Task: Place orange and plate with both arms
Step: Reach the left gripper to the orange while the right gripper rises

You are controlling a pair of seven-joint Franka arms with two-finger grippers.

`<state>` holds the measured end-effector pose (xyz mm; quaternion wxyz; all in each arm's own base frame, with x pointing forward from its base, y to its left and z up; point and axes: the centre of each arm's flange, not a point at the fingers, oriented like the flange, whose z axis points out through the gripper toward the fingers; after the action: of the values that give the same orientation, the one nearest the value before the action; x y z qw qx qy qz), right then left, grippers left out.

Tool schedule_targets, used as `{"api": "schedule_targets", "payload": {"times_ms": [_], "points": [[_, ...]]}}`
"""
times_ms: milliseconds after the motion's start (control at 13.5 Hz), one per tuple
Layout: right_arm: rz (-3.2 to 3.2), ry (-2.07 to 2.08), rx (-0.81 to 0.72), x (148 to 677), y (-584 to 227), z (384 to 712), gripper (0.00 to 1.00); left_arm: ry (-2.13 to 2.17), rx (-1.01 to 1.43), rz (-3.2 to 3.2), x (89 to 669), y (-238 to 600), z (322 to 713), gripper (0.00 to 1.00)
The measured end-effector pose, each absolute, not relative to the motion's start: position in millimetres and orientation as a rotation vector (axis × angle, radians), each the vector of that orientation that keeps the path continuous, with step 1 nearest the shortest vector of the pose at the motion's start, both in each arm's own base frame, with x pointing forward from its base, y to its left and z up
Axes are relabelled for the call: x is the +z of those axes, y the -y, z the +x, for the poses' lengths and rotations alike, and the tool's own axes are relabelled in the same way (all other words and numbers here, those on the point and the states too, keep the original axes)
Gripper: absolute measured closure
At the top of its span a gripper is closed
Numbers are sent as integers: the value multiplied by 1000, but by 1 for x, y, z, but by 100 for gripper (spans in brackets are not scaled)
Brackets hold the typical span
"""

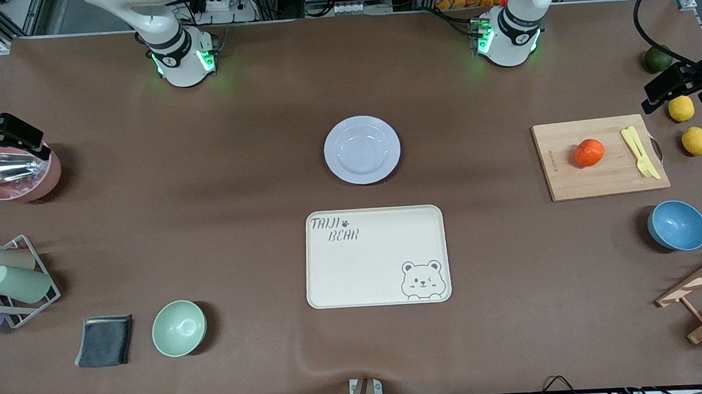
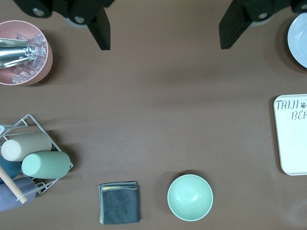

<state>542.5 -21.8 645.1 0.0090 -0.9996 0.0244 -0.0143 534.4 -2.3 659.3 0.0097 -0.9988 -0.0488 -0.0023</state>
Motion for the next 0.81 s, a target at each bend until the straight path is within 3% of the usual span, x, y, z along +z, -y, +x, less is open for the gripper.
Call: {"api": "schedule_targets", "payload": {"times_ms": [444,813], "points": [[-3122,-79,-50,645,22,543,0,151,20,-3114,652,3,537,0],[-3122,-79,-44,645,22,542,0,160,133,-3101,605,-1,549,0]]}}
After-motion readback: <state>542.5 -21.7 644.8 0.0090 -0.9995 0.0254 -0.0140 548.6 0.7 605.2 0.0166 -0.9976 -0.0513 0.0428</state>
